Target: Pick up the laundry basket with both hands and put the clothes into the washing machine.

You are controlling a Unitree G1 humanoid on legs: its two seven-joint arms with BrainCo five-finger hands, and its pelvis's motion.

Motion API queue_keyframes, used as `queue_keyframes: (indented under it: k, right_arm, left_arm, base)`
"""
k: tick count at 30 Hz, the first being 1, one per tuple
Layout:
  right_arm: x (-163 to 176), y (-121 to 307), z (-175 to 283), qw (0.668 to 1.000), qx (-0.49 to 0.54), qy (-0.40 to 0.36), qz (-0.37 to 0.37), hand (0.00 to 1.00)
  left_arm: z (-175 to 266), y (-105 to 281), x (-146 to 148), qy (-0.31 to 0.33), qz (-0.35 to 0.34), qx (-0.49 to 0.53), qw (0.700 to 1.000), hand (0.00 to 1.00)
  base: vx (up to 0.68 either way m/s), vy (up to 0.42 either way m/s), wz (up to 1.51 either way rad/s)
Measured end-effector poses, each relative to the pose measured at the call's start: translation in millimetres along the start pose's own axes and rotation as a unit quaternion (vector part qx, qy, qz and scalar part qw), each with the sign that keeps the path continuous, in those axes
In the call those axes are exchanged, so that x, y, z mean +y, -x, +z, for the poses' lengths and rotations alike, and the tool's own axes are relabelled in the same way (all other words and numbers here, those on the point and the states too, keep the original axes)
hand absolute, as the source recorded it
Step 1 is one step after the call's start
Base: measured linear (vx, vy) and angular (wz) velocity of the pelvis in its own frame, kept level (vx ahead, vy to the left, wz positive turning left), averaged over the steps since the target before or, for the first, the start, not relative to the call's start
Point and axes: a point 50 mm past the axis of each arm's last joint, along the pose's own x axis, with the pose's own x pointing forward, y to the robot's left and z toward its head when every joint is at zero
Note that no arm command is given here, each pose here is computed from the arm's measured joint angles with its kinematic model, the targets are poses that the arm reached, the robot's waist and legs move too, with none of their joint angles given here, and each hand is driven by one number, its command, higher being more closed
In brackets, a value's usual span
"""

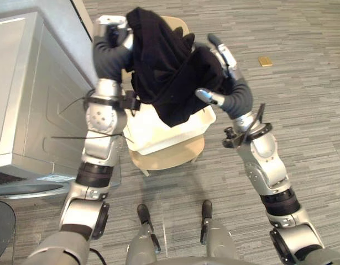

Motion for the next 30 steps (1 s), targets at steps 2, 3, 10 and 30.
queue_keyframes:
  k: [2,3,10,30]
  right_arm:
    - [-15,7,6,0.999,-0.003,0.02,-0.024,0.0]
    - [-23,12,11,0.999,-0.003,0.036,-0.033,0.0]
    - [-47,46,15,0.994,0.034,0.075,-0.075,0.0]
    - [-50,76,-1,0.983,0.088,0.085,-0.136,0.0]
  left_arm:
    - [-3,9,13,-0.013,0.021,0.012,1.0,1.0]
    - [-3,15,22,-0.021,0.035,0.019,0.999,1.0]
    - [-3,47,56,-0.058,0.086,0.05,0.993,1.0]
    - [-6,80,71,-0.069,0.121,0.087,0.986,1.0]
  base:
    - [0.0,0.0,0.0]
    - [0.03,-0.005,0.0]
    - [0.04,-0.005,0.0]
    - [0.01,0.001,0.0]
